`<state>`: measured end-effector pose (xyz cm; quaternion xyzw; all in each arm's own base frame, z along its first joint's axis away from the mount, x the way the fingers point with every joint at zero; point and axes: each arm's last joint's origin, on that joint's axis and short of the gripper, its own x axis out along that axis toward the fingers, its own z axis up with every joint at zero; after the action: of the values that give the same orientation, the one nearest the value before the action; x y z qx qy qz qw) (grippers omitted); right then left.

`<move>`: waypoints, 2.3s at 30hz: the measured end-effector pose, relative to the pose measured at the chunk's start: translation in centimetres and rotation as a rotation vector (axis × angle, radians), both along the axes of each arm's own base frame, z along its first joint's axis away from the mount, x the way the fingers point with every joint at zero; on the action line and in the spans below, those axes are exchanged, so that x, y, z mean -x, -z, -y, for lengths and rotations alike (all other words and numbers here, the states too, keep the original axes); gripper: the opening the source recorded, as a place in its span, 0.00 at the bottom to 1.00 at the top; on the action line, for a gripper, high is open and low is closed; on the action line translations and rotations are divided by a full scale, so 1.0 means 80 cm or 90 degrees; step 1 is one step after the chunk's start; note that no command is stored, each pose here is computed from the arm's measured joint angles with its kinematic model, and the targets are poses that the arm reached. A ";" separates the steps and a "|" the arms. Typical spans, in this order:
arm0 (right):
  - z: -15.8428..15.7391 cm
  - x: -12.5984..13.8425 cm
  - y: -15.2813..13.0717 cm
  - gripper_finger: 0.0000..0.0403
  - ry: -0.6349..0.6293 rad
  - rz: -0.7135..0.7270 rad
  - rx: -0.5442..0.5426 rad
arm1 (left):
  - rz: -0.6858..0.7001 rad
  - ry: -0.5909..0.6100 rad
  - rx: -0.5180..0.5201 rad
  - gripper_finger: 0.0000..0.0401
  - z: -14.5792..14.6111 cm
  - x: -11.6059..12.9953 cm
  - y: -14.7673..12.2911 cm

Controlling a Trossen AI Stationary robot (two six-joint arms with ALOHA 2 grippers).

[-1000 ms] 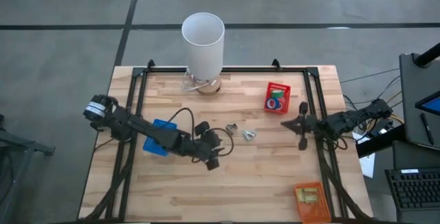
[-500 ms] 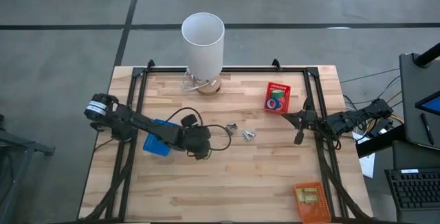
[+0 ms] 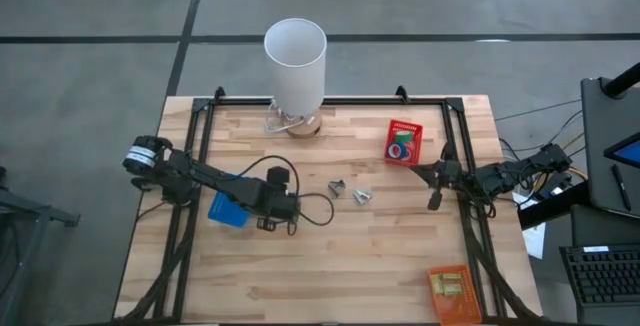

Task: Pick and place Stapler, Stapler remover, tape
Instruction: Put the left light blue staple remover into the blue bin

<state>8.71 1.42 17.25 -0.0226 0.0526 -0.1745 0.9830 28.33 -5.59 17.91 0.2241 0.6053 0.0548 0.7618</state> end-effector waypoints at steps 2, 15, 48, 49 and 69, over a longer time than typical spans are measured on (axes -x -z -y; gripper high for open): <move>0.000 0.000 0.000 0.02 0.000 0.000 -0.001 | 0.012 0.024 -0.002 0.39 0.001 -0.004 -0.001; 0.000 0.000 0.000 0.02 0.000 0.000 0.000 | 0.039 0.095 0.016 0.38 0.005 -0.014 -0.002; 0.000 0.000 0.000 0.02 0.000 0.000 0.000 | 0.031 0.111 -0.021 0.15 0.002 -0.012 0.027; 0.000 0.000 0.000 0.02 0.000 0.000 -0.001 | 0.029 0.115 -0.023 0.13 0.002 -0.012 0.027; 0.000 0.000 0.000 0.02 0.000 0.000 -0.001 | -0.012 0.026 -0.025 0.01 0.002 -0.011 -0.007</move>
<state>8.71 1.42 17.25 -0.0219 0.0524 -0.1743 0.9831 29.24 -5.79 18.46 0.2515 0.6066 0.0490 0.7526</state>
